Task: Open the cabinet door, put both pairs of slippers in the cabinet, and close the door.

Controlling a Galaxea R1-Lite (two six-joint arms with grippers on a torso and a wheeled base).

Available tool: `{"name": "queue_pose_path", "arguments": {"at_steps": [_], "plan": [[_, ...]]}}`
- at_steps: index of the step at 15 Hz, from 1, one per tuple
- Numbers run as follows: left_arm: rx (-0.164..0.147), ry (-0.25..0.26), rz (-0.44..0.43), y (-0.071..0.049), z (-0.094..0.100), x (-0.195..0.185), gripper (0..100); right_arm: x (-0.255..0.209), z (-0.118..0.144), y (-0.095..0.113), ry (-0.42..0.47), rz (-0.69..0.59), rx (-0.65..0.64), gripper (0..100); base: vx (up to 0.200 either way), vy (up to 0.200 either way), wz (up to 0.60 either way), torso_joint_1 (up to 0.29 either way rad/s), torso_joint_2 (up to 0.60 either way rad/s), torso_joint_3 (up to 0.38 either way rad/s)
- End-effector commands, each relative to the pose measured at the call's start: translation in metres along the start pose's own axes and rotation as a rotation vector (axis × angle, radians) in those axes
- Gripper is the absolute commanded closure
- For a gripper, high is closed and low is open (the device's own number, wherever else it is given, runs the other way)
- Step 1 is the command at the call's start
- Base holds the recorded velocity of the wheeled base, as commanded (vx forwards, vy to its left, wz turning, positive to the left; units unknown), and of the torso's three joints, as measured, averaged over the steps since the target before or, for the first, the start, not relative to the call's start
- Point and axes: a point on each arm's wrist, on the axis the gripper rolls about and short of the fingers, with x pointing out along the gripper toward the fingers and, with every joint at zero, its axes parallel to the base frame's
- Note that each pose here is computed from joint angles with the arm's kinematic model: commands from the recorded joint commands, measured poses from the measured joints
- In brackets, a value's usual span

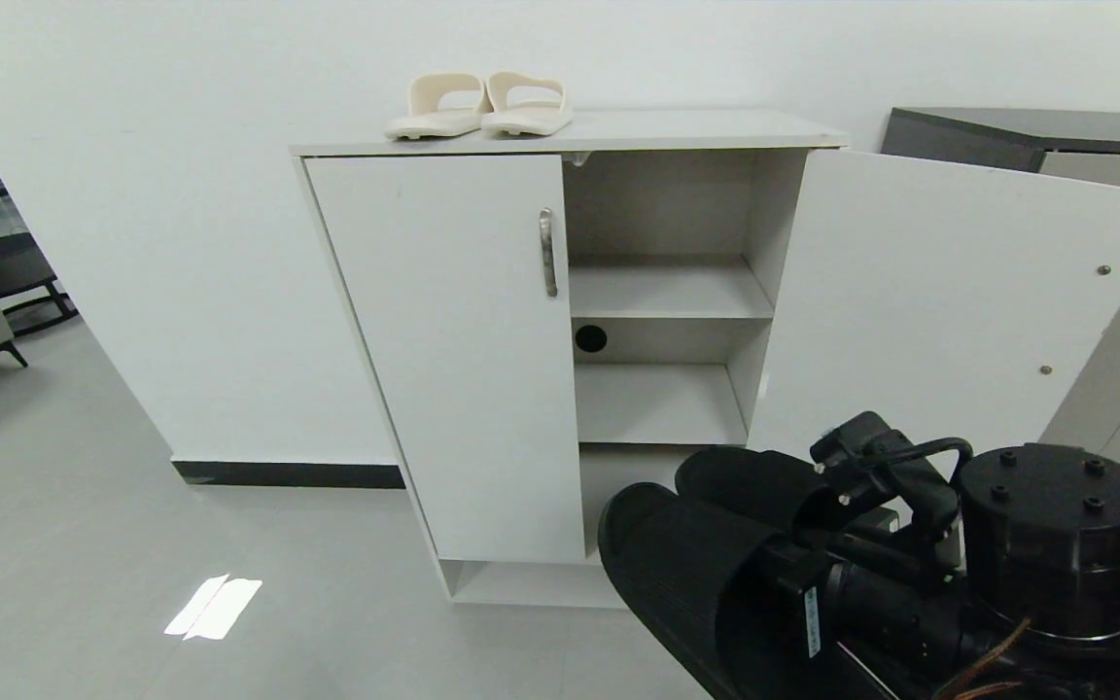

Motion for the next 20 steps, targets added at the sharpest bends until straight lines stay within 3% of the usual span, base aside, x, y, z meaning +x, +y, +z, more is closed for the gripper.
{"name": "queue_pose_path", "arguments": {"at_steps": [1,4,5,7,8,10,14,20], "plan": [[0.01,-0.04,-0.15,-0.001,-0.004,-0.006,100,0.004,-0.003,0.0,0.013,-0.002,-0.002,100,0.0,0.0,0.0,0.0,0.0,0.0],[0.043,-0.036,-0.058,0.001,-0.007,-0.006,100,0.007,-0.007,-0.001,0.031,-0.009,-0.002,100,0.0,0.0,0.0,0.0,0.0,0.0],[0.045,-0.036,-0.022,0.002,-0.007,-0.006,100,0.018,-0.009,0.001,0.046,-0.012,-0.001,100,0.0,0.0,0.0,0.0,0.0,0.0],[0.031,-0.034,-0.051,0.001,-0.007,-0.006,100,0.044,-0.013,0.005,0.06,-0.032,0.072,100,0.0,0.0,0.0,0.0,0.0,0.0],[0.005,-0.037,-0.053,0.001,-0.007,-0.006,100,0.074,-0.025,0.009,0.083,-0.132,0.175,100,0.0,0.0,0.0,0.0,0.0,0.0],[0.011,-0.035,-0.054,0.001,-0.007,-0.006,100,0.111,-0.048,0.008,0.097,-0.294,0.188,100,0.0,0.0,0.0,0.0,0.0,0.0],[0.011,-0.037,-0.058,0.001,-0.007,-0.006,100,0.162,-0.047,0.006,0.015,-0.429,0.222,100,0.0,0.0,0.0,0.0,0.0,0.0],[0.011,-0.035,-0.059,0.001,-0.007,-0.006,100,0.176,-0.034,-0.003,-0.072,-0.504,0.184,100,0.0,0.0,0.0,0.002,0.0,-0.07]]}}
